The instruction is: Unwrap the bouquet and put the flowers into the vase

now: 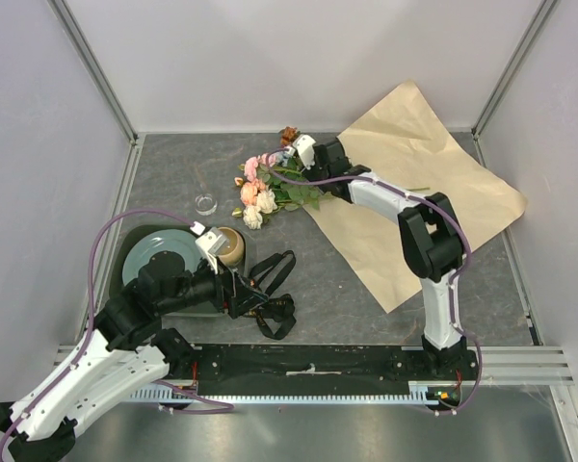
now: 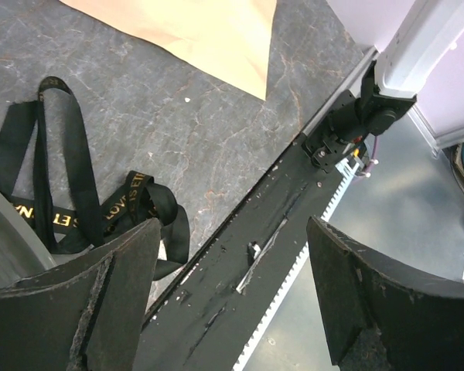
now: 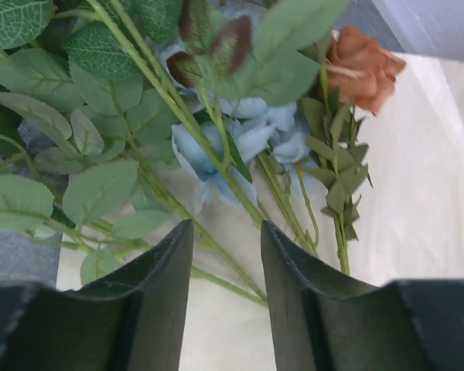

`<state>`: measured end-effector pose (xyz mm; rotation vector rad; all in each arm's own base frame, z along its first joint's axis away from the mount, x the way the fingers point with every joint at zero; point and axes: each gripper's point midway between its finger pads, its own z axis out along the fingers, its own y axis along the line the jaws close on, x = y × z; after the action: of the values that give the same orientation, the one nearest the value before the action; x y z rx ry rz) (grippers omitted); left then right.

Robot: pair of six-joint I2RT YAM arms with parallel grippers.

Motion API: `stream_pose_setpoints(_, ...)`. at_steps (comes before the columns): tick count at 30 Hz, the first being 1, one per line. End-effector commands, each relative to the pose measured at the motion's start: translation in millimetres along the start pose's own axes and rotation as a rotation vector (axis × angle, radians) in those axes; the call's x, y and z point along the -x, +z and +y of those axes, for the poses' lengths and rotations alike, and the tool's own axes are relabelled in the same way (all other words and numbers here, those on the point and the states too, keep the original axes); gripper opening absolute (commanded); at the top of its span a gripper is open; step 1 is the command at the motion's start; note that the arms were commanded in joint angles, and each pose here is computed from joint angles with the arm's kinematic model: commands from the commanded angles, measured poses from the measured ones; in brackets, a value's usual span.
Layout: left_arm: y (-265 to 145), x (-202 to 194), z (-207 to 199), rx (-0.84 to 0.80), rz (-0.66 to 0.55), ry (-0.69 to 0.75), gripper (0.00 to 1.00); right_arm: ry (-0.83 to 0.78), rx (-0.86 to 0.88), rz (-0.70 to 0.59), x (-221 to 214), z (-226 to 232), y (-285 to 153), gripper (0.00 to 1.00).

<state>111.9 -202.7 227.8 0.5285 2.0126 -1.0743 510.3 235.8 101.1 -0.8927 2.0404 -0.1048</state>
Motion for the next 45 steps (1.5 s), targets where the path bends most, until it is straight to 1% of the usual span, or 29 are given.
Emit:
stream_pose_setpoints(1, 2.5, 4.0, 8.0, 0.049, -0.019, -0.032, 0.83, -0.147, -0.062, 0.019, 9.7, -7.8, 13.9, 0.44)
stream_pose_setpoints(3, 3.6, 3.7, 11.0, 0.066, -0.016, -0.038, 0.83, -0.175, -0.069, 0.033, 7.4, -3.9, 22.2, 0.41)
stream_pose_setpoints(4, 3.4, 4.8, 11.6, 0.071, -0.019, -0.039, 0.83, -0.188, -0.073, 0.04, 6.0, -3.0, 24.8, 0.38)
stream_pose_setpoints(10, 5.0, 4.4, 18.4, 0.109, -0.016, -0.053, 0.83, -0.229, -0.082, 0.05, 2.7, 4.0, 39.1, 0.36)
stream_pose_setpoints(14, 5.5, 4.3, 19.8, 0.119, -0.014, -0.058, 0.83, -0.274, -0.098, 0.073, -4.0, 8.1, 47.9, 0.3)
stream_pose_setpoints(19, 6.4, 3.3, 21.8, 0.128, -0.01, -0.061, 0.83, -0.327, -0.14, 0.078, -2.3, 7.9, 45.0, 0.15)
stream_pose_setpoints(20, 6.5, 3.8, 21.8, 0.129, -0.011, -0.063, 0.83, -0.333, -0.147, 0.066, 2.5, 8.2, 41.0, 0.13)
stream_pose_setpoints(22, 6.5, 3.8, 21.8, 0.129, -0.011, -0.063, 0.83, -0.339, -0.162, 0.052, 5.1, 4.2, 37.1, 0.05)
stream_pose_setpoints(24, 6.7, 3.7, 22.2, 0.131, -0.01, -0.063, 0.82, -0.338, -0.17, 0.028, 15.3, -1.1, 27.1, 0.01)
stream_pose_setpoints(25, 6.9, 2.9, 22.1, 0.129, -0.008, -0.064, 0.82, -0.338, -0.166, 0.026, 15.9, -1.3, 23.9, 0.0)
stream_pose_setpoints(28, 6.2, 3.8, 21.4, 0.127, -0.012, -0.061, 0.82, -0.336, -0.156, -0.009, 29.6, -5.2, 9.7, 0.0)
stream_pose_setpoints(34, 5.2, 4.1, 19.7, 0.119, -0.014, -0.06, 0.82, -0.323, -0.095, -0.007, 29.2, -2.3, 3.8, 0.0)
stream_pose_setpoints(35, 4.7, 4.5, 19.4, 0.117, -0.017, -0.059, 0.82, -0.297, -0.088, -0.004, 26.3, -5.0, 4.1, 0.1)
stream_pose_setpoints(37, 4.6, 4.2, 19.8, 0.119, -0.017, -0.059, 0.82, -0.272, -0.077, 0.005, 22.8, -7.2, 4.4, 0.34)
stream_pose_setpoints(38, 4.4, 4.5, 19.0, 0.115, -0.017, -0.057, 0.82, -0.239, -0.084, 0.014, 17.4, -14.8, 6.4, 0.41)
stream_pose_setpoints(39, 4.6, 4.0, 19.3, 0.116, -0.016, -0.057, 0.82, -0.224, -0.08, 0.023, 13.4, -18.1, 7.2, 0.44)
stream_pose_setpoints(41, 4.9, 4.0, 18.9, 0.114, -0.013, -0.058, 0.82, -0.206, -0.069, 0.033, 5.7, -28.4, 10.6, 0.41)
stream_pose_setpoints(42, 5.2, 3.8, 19.1, 0.115, -0.012, -0.057, 0.82, -0.21, -0.065, 0.041, 2.0, -30.6, 11.9, 0.35)
stream_pose_setpoints(45, 5.8, 3.9, 19.5, 0.117, -0.011, -0.059, 0.82, -0.235, -0.067, 0.078, -13.5, -40.1, 18.5, 0.32)
